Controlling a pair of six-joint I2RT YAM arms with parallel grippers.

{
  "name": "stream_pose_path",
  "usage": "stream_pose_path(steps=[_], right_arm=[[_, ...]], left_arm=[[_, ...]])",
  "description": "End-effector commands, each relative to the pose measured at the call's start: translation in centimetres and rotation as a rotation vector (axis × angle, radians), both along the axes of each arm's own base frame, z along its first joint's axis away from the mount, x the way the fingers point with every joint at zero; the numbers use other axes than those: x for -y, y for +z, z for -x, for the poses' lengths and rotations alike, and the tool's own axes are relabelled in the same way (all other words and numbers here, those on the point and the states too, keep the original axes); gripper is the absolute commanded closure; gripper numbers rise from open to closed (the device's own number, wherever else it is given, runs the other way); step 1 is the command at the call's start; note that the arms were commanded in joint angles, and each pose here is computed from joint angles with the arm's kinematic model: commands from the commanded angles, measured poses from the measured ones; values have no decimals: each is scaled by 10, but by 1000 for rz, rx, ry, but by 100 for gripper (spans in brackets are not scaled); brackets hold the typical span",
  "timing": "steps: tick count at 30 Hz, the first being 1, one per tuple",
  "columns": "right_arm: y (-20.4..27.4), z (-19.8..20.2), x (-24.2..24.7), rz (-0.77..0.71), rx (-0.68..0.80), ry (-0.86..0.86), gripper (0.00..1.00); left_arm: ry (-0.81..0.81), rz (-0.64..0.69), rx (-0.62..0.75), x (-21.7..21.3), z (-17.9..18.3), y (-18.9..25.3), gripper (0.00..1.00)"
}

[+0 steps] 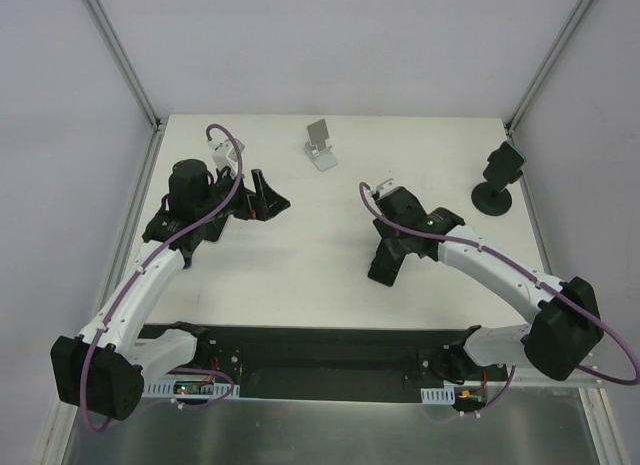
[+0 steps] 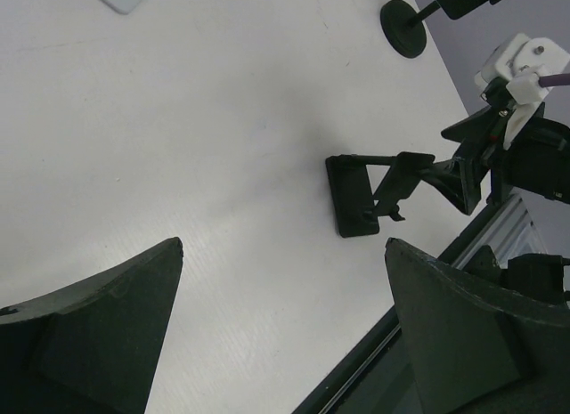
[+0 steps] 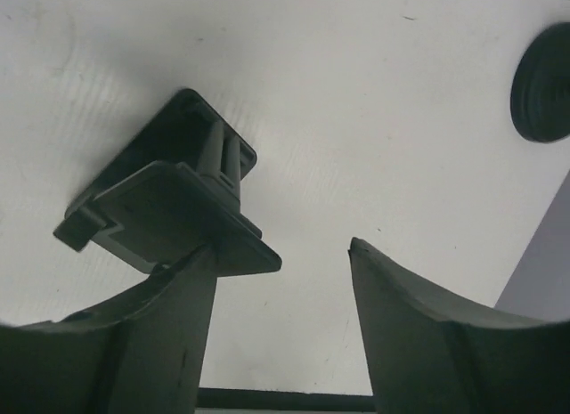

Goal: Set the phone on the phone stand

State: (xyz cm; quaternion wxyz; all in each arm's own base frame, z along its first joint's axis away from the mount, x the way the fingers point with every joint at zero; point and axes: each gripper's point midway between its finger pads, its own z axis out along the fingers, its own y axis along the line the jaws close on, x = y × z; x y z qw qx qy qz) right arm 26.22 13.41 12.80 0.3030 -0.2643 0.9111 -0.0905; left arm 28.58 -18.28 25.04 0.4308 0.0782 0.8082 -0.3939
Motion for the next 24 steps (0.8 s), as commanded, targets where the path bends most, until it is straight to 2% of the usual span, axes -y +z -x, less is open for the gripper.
stream_pose_path(steps=[1,2,4,5,7,9,11,16,22,24], right_arm=[[33,7,25,116,111,-92,33],[36,9,22,70,121,-136,32],[41,16,21,-22,125,-276,22],[41,19,12,-178,137,-449,18],[25,30,1,-326,92,-595,6],[23,25,-30,-568,73,-677,3],[11,24,-32,-625,91,-752,3],[14,14,-22,-589,173,-839,3],[9,6,-20,-446,178,-893,3],[4,6,-21,-438,173,-898,3]], left_arm=[[-3,-19,52,-4,-3,3,6],[-2,-22,55,-5,-3,3,5],[-3,-21,50,-4,-3,2,5],[-7,-17,49,-4,-2,3,6],[-8,-16,45,-4,-2,2,5],[-6,-17,44,-4,-2,1,5],[-6,-17,44,-4,-1,1,6],[-2,-20,42,-5,-1,-1,5],[5,-22,43,-6,-2,-2,5],[4,-24,46,-6,-1,-2,5]])
